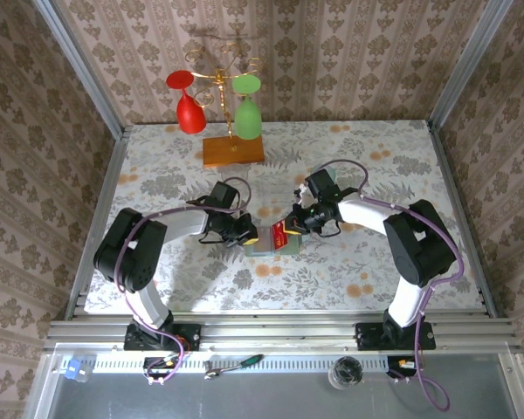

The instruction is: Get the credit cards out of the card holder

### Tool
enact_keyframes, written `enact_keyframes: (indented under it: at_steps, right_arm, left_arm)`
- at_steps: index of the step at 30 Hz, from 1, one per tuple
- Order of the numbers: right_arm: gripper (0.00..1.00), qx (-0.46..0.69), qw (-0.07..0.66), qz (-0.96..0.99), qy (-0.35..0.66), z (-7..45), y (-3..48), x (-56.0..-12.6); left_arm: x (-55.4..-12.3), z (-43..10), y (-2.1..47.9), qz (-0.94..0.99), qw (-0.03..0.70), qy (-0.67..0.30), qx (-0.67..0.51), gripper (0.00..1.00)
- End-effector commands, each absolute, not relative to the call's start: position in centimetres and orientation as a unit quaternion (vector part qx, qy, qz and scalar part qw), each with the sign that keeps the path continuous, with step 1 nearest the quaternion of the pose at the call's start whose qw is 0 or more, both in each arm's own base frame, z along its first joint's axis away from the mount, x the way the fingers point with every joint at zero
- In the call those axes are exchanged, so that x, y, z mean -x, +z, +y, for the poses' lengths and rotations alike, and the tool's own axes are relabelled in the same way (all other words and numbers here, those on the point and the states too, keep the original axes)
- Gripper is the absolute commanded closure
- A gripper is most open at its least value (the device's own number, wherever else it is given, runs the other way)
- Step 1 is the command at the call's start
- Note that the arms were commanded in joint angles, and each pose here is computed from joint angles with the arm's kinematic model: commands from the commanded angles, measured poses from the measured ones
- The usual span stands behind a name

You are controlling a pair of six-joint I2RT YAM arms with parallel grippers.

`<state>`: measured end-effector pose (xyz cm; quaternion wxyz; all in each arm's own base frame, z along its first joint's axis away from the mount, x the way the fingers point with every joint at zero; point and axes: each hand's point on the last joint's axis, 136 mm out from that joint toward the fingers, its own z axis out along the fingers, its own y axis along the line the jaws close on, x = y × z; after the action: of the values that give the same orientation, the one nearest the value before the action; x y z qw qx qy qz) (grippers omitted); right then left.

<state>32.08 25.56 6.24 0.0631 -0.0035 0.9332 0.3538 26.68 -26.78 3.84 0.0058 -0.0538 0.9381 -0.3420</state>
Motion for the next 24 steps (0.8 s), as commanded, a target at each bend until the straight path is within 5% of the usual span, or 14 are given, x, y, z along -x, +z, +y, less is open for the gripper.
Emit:
enact_keyframes:
  at_steps: [1,16,24]
  right_arm:
    - [1.0,0.065,0.096,0.935,0.336,25.0,8.5,-32.6]
    - [1.0,0.437,0.182,0.867,0.156,22.4,12.3,-35.1]
    - [1.0,0.576,0.155,0.798,0.09,22.6,12.7,-38.3]
  left_arm:
    - [-27.3,-26.2,5.6,0.934,0.035,-0.349,0.063,0.91]
    - [-27.3,-23.3,4.1,0.942,0.041,-0.324,0.082,0.91]
    - [-27.3,-23.1,3.6,0.942,0.044,-0.32,0.094,0.91]
